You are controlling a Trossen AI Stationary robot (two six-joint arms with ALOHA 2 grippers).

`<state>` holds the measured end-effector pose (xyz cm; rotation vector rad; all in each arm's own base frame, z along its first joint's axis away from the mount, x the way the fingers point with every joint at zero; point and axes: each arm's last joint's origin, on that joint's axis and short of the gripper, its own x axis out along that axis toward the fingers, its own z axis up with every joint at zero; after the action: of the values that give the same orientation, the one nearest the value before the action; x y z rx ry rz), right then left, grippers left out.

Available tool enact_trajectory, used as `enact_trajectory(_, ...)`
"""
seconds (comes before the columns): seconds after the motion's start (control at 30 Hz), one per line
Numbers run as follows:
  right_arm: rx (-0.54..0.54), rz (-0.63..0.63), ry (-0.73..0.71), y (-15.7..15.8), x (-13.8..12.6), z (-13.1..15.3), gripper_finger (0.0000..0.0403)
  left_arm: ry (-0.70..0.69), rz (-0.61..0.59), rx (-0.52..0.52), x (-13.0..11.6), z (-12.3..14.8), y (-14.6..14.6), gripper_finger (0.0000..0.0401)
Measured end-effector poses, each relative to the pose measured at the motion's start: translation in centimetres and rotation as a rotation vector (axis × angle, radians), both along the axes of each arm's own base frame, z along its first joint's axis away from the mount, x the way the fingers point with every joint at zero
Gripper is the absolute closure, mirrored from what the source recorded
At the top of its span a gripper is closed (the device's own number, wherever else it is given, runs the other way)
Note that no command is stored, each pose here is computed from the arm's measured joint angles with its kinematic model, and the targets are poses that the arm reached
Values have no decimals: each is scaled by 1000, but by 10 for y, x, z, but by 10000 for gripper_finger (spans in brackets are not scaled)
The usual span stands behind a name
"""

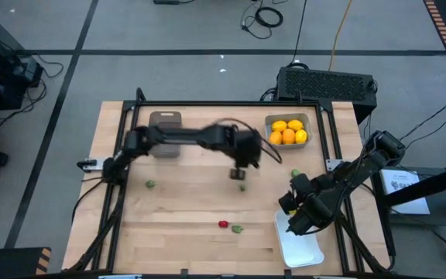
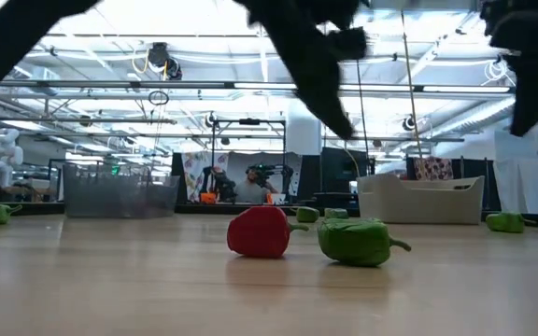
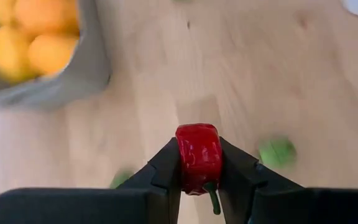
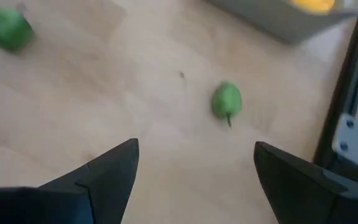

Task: Sort produce into baskets
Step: Put the top red chili pepper into the black bin

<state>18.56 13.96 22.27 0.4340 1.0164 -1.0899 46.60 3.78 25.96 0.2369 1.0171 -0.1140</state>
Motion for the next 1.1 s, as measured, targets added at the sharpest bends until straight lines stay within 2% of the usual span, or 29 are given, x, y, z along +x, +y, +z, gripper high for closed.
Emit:
enact_trajectory(0.13, -73, 32, -84, -1, 3, 1, 94, 60, 35, -31, -49, 50, 16, 316)
enact_trajectory(0.33, -199, 146, -254, 2, 14, 3, 94, 35, 195, -65, -126, 78, 42, 316)
enact_trajectory(0.5, -242, 259, -284, 5, 23, 4, 94, 36, 396, -79, -195, 65, 57, 316)
enact_trajectory(0.67, -252, 294, -261, 3, 26, 3, 94, 70, 676, 64, -253, 47, 65, 315)
enact_trajectory(0.9, -263, 304, -237, -1, 30, 3, 94, 158, 852, 72, -288, 16, 80, 315)
enact_trajectory(1.1, -268, 303, -219, -6, 34, 3, 94, 264, 880, 118, -297, -5, 92, 312)
